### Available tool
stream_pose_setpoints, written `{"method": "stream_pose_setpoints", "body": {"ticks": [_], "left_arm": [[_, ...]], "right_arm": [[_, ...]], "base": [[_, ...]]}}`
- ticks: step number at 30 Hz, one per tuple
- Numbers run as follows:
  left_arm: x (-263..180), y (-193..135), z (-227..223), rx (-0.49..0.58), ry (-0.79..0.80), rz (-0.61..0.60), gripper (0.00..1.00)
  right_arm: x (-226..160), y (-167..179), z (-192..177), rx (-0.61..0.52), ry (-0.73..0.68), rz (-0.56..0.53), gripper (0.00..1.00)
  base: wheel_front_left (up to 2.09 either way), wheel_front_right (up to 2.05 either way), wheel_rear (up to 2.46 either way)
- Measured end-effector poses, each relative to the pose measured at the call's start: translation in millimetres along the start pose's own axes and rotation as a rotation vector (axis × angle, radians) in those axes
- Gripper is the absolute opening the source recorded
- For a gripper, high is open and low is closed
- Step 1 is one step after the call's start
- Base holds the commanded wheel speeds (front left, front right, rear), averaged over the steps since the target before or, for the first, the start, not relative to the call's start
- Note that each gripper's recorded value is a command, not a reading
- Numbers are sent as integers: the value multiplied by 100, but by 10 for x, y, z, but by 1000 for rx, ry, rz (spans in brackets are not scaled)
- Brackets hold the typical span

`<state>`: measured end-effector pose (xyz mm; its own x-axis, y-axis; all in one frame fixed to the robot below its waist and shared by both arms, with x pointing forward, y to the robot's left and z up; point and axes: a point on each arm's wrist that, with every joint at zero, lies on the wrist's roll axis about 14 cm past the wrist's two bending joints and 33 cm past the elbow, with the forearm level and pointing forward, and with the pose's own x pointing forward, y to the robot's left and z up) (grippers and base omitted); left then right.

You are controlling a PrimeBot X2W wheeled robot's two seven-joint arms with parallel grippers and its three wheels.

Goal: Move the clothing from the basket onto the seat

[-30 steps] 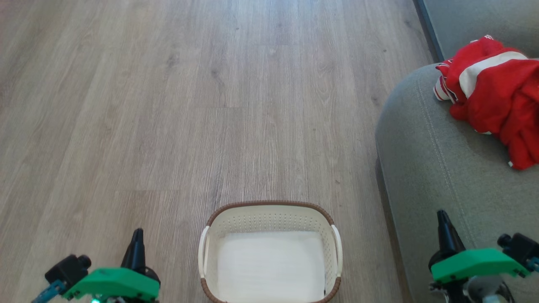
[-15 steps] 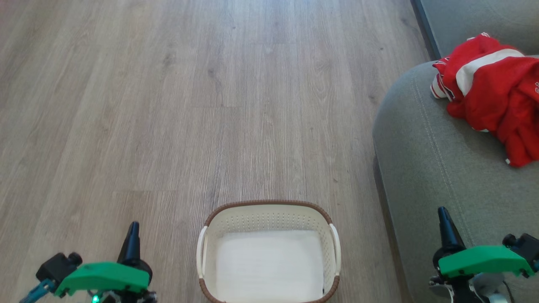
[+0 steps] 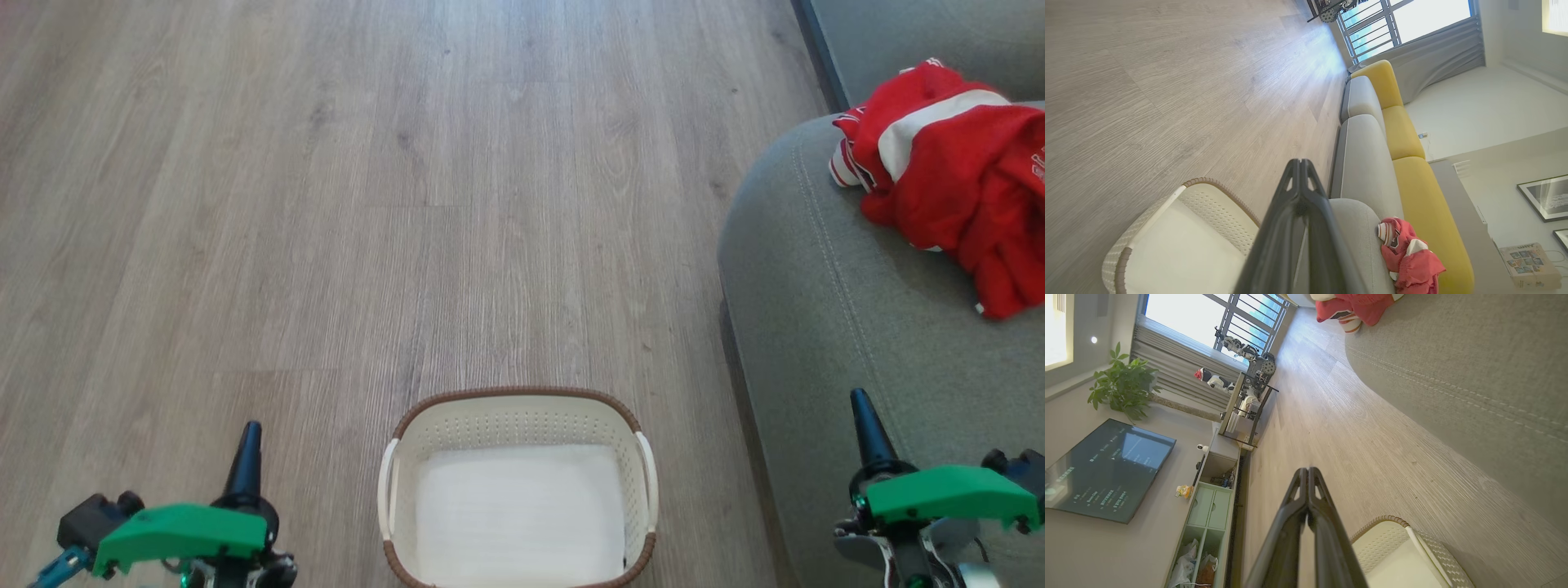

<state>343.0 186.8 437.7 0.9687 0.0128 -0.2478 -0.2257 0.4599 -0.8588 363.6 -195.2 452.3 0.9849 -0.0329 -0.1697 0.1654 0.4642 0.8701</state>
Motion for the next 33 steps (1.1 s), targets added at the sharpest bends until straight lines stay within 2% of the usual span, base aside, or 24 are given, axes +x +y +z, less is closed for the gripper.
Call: {"method": "stream_pose_setpoints", "body": {"ticks": [33], "left_arm": [[174,-299,147,-371,7,-115,0]], "right_arm": [[21,86,133,391,-10,40,0]], "base": [[0,0,0]]}}
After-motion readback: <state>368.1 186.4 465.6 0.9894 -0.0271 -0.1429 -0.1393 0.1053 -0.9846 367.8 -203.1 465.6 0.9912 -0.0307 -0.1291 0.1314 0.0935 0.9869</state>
